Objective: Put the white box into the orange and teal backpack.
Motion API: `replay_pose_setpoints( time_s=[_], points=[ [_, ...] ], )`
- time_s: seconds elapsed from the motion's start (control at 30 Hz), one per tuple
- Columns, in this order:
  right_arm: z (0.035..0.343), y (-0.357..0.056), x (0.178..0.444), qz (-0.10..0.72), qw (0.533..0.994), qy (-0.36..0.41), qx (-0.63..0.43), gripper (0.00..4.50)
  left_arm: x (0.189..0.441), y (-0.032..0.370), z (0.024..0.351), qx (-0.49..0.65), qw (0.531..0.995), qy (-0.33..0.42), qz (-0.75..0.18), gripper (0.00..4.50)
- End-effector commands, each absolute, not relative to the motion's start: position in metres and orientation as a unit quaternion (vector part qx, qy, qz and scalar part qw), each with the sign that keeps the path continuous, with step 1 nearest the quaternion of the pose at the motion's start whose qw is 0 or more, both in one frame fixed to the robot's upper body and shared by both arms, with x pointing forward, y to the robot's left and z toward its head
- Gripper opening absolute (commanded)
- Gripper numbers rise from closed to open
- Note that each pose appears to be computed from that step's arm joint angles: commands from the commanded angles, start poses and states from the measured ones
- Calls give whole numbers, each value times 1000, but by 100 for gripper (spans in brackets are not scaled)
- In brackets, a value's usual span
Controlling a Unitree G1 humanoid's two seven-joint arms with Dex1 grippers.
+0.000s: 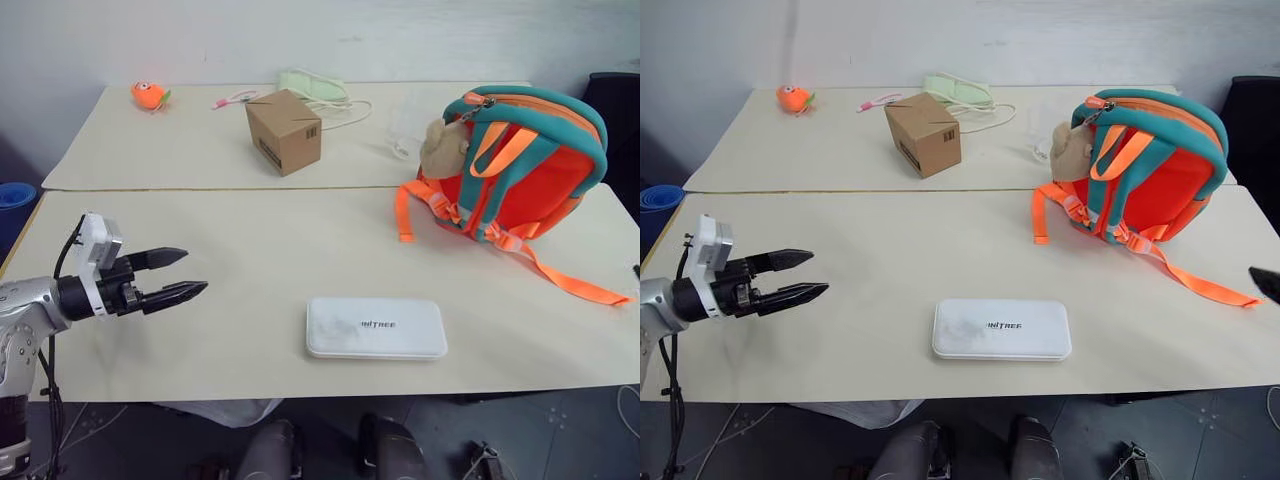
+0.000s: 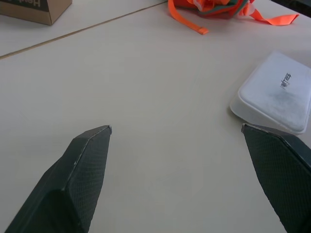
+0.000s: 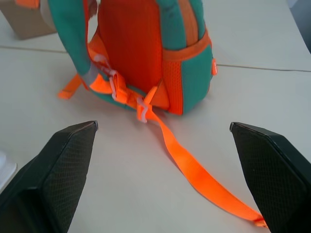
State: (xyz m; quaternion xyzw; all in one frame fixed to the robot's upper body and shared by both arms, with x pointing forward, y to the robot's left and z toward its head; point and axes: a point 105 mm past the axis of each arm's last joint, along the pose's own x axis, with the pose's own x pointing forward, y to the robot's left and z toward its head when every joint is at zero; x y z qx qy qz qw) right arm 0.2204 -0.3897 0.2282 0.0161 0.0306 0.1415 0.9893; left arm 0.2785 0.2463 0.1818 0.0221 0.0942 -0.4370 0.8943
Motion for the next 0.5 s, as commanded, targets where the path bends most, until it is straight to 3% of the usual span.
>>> replay_pose_setpoints(
  time_s=[0.03, 0.5],
  points=[
    [240, -383, 222, 145, 989, 13, 12, 447, 280, 247, 196, 49, 900, 70, -427, 450],
    [239, -368, 226, 139, 990, 17, 10, 447, 281, 244, 189, 62, 894, 102, -432, 450]
  ],
)
